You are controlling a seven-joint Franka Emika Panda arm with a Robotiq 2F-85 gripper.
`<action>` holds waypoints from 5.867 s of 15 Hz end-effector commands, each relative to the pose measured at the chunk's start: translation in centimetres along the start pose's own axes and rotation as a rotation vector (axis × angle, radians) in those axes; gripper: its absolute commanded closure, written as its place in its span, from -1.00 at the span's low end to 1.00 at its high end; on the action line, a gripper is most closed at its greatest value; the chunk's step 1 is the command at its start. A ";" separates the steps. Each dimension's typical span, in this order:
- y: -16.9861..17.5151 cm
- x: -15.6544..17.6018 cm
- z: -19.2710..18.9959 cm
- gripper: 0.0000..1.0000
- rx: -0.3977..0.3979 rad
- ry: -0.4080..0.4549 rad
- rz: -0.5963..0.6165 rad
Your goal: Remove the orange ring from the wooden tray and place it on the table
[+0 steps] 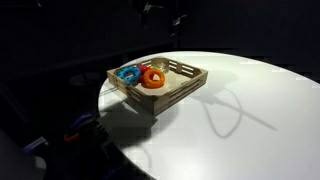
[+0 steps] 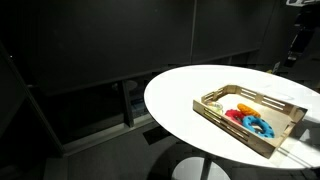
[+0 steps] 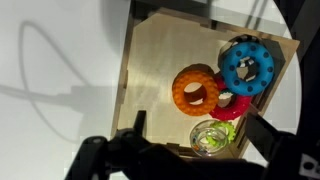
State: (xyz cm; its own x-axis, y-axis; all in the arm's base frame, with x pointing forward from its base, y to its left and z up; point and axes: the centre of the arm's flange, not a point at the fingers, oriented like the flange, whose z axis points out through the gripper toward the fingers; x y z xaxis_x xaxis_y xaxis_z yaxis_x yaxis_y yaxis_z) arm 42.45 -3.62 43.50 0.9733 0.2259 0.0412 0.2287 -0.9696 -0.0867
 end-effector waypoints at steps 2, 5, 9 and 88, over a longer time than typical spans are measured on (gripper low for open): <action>-2.0 1.3 3.9 -1.00 0.031 0.040 -0.023; -2.8 2.3 5.7 -1.00 0.043 0.037 -0.024; -3.0 2.0 6.1 -1.00 0.046 0.019 -0.010; 10.3 -5.0 5.6 -0.83 -0.226 -0.051 0.254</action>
State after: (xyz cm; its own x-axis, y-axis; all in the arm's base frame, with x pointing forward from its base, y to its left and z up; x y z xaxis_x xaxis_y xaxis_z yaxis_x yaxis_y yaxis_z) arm 40.37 -14.74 34.53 0.9985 -0.0526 -0.0166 -0.0494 -0.9867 0.1550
